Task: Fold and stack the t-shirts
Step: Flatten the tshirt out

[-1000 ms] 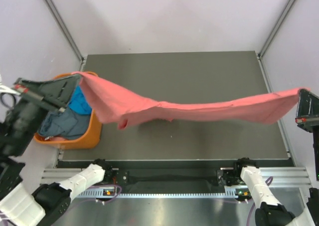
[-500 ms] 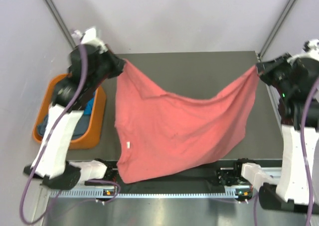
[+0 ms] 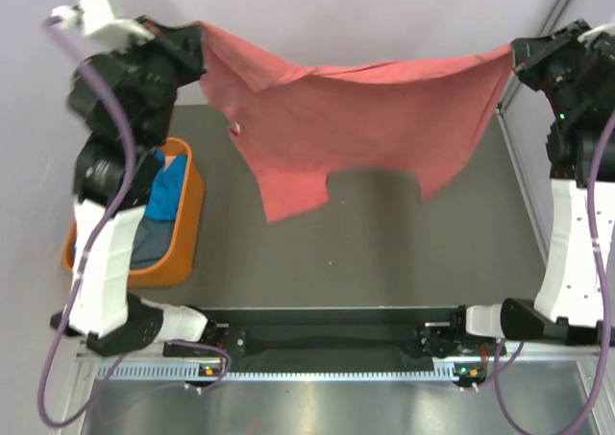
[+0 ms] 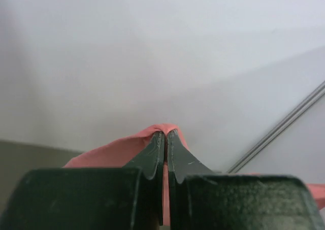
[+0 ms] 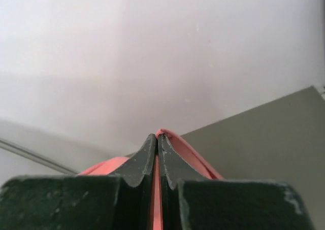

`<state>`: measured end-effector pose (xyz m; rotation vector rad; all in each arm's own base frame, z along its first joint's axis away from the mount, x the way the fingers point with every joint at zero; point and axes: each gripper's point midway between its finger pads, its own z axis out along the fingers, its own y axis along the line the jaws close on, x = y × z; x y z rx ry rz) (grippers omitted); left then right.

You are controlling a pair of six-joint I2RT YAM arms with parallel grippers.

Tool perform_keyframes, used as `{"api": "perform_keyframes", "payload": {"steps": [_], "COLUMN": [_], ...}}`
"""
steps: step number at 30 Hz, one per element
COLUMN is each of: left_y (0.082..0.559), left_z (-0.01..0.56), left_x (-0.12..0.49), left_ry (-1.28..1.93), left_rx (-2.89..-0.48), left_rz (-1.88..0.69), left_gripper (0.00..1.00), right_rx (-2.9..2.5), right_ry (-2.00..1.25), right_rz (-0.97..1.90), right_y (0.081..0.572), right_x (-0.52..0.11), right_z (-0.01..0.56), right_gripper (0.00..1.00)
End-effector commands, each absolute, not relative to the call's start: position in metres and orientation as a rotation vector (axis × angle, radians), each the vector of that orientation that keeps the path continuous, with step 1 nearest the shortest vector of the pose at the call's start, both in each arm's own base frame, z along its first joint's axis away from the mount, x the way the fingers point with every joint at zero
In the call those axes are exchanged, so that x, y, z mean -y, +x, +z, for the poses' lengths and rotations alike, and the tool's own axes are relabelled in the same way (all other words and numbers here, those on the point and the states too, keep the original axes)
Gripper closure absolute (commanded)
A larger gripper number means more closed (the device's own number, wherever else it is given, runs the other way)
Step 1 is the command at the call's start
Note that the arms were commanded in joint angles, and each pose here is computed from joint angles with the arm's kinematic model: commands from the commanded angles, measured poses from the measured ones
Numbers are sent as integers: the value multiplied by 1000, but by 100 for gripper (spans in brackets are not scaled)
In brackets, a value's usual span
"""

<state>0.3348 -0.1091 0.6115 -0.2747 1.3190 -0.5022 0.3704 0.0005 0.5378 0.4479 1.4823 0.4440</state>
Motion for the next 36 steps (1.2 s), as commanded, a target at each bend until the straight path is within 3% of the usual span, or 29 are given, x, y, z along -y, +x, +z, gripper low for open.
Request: {"api": "perform_keyframes", "payload": {"steps": [1,12,18,21,26,30,36], "left_y": [269,139,110,113,190,283,399], "left_z": [674,717,728,732,709,650,531], "left_x": [82,49,33,31,36,59,98], "left_ry": [-302,-234,-232,-215,-256,-268,-259], "left_rx": [-1076,-862,-806,-791,-889,-1050,-1265], "left_rz": [-622,-812,-798,-751,-528,-357,-237], "left_gripper": [100,100,100,100,100,100,100], "right_rx": [-1310,-1170,-1146,-1152,-1195,-1268,-1471], "right_ry": [422,450,450,482,517,548,613], "right_rz": [378,285,286,235,169,132,92], "right_y": [313,173,140,148,194,255,356], "right_x": [9,15,12,22,37,48,61], "right_z": [590,607,608,607,596,550,403], "right_gripper": [100,100,100,100,100,100,100]}}
